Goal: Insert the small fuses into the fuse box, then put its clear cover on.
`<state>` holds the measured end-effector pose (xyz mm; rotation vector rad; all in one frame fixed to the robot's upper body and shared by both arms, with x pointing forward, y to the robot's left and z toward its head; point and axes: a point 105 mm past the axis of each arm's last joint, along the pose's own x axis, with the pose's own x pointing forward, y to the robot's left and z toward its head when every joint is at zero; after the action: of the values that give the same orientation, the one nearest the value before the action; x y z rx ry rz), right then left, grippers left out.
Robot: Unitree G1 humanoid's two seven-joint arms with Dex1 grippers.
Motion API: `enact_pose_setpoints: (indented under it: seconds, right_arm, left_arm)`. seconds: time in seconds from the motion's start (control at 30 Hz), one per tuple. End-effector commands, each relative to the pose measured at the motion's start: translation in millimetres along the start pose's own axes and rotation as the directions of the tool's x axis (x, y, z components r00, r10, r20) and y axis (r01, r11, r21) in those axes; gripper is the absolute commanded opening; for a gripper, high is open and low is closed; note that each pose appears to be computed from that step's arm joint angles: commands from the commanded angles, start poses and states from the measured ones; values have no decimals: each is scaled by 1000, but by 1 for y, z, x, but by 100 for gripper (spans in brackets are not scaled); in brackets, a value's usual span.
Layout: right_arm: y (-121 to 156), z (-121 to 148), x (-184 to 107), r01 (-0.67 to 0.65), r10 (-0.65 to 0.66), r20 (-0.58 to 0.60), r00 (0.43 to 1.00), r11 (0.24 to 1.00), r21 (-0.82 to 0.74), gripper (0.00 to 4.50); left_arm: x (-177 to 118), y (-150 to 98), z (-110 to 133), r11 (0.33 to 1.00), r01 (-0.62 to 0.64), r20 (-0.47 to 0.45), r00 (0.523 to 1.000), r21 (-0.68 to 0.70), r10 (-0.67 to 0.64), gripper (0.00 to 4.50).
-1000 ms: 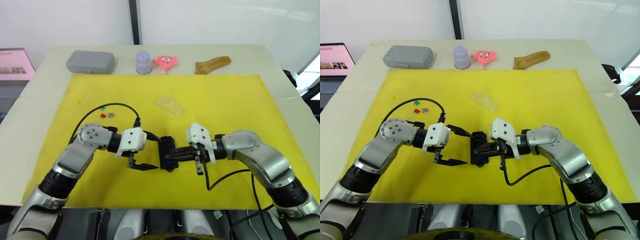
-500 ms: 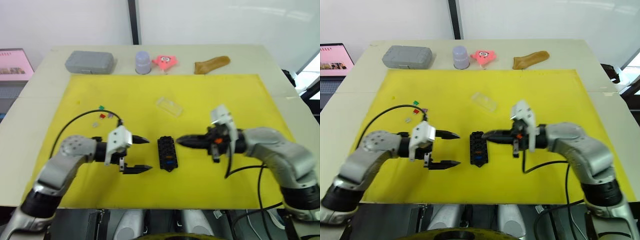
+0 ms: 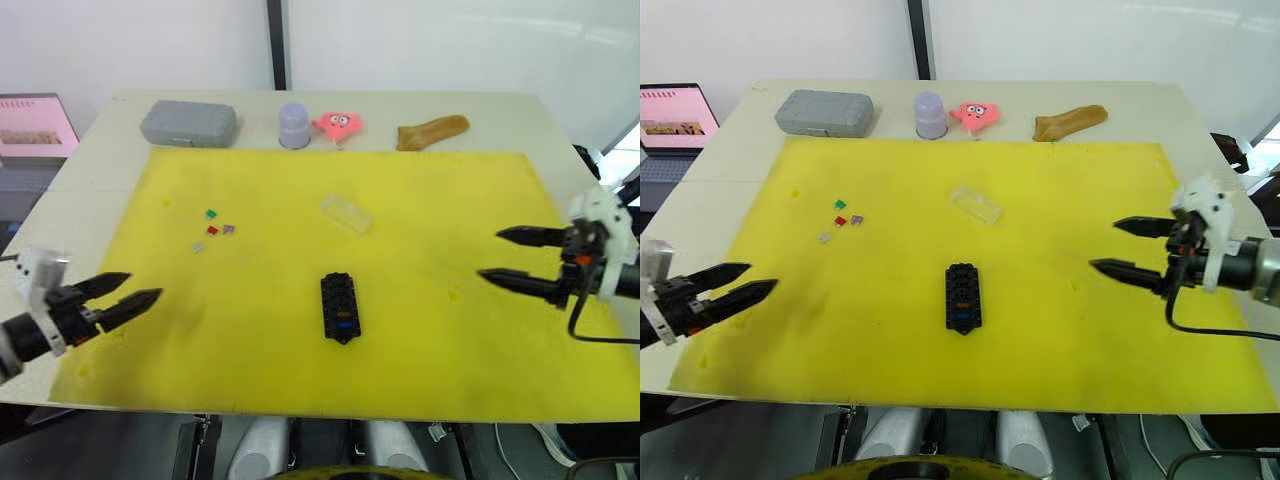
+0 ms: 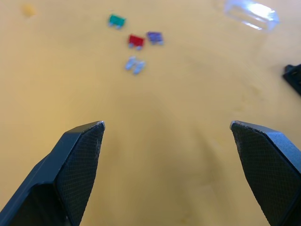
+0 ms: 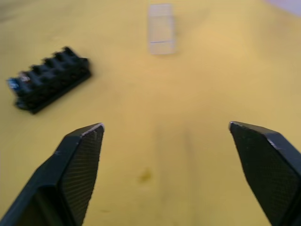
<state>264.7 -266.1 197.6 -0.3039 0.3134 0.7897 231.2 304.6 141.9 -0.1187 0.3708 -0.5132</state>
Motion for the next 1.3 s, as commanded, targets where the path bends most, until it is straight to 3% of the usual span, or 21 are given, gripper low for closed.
enact_pose_setpoints:
  seconds: [0.03,0.2,0.27,0.37,0.5,0.63,0.9,1.03,1.3]
  right_arm:
    - [-3,13,0,31,-28,42,999,998,-61,442]
    - [22,37,22,-67,77,107,991,994,-90,442]
    - [37,45,33,-128,140,120,983,986,-106,442]
    - [61,56,49,-214,236,145,961,966,-148,442]
    - [90,84,71,-309,353,244,903,930,-199,442]
    - [95,88,84,-306,354,290,889,931,-197,442]
    - [108,96,96,-337,396,318,861,914,-227,442]
    - [110,96,99,-338,403,314,860,910,-242,442]
    - [112,94,101,-336,406,287,868,905,-263,442]
  left_arm:
    - [-2,7,12,1000,-20,36,999,-16,20,450]
    - [22,3,15,984,57,28,998,-169,-53,450]
    - [33,4,21,946,85,47,996,-312,-74,450]
    - [45,-1,25,899,138,31,990,-416,-138,450]
    - [60,4,20,794,145,0,984,-591,-179,450]
    - [71,10,16,677,163,33,979,-717,-201,450]
    - [86,22,13,585,170,80,981,-793,-176,450]
    - [95,12,5,580,183,67,974,-794,-217,450]
    - [103,22,7,522,195,129,979,-830,-159,450]
